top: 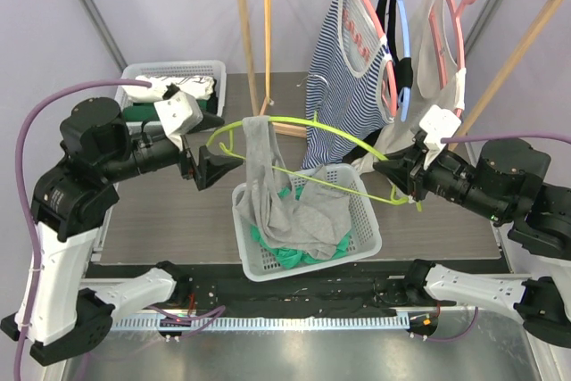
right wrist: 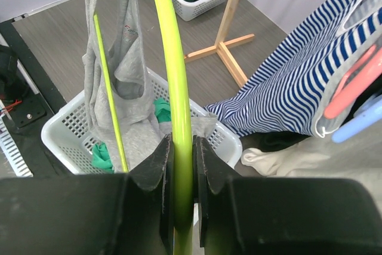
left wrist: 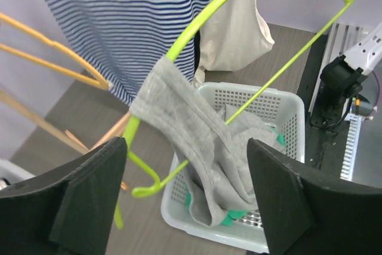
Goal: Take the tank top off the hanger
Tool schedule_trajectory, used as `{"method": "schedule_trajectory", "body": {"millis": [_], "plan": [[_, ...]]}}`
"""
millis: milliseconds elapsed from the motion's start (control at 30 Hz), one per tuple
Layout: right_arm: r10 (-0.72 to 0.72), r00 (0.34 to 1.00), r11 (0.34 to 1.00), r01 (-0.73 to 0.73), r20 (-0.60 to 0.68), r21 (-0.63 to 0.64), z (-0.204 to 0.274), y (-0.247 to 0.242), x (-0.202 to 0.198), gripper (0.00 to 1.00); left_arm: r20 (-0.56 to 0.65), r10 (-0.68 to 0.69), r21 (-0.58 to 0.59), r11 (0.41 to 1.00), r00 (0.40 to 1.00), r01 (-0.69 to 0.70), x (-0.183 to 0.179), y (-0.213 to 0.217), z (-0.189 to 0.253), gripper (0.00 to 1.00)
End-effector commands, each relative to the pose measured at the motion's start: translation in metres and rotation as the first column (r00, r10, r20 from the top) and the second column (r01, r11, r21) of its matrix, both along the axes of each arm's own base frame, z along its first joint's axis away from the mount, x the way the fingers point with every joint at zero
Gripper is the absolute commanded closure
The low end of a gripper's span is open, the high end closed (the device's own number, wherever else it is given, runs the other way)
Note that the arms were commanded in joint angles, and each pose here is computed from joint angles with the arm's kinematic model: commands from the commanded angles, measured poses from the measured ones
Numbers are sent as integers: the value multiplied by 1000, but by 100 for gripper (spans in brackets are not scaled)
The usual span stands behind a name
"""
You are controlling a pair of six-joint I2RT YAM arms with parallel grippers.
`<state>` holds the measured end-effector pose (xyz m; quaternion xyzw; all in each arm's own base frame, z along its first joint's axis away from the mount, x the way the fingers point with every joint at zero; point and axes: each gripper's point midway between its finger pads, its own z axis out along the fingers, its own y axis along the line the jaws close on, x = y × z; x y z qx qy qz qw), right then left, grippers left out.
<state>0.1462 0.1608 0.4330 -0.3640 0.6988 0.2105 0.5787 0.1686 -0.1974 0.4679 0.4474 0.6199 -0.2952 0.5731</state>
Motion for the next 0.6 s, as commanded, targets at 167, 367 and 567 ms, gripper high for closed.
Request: {"method": "schedule_trajectory", "body": {"millis": [167,367,567], "plan": [[-35,994,996,26,106,89,42,-6,5,99,-112,59,-86,994,992,-69,24,-11,-6,52],[-30,994,996,21,107,86,42,-3,6,99,-159,42,-93,994,986,-57,42,-27,-12,53],[-37,993,995,26,112,93,44,-5,6,99,-163,39,-93,994,986,-55,50,-33,-12,56]]}}
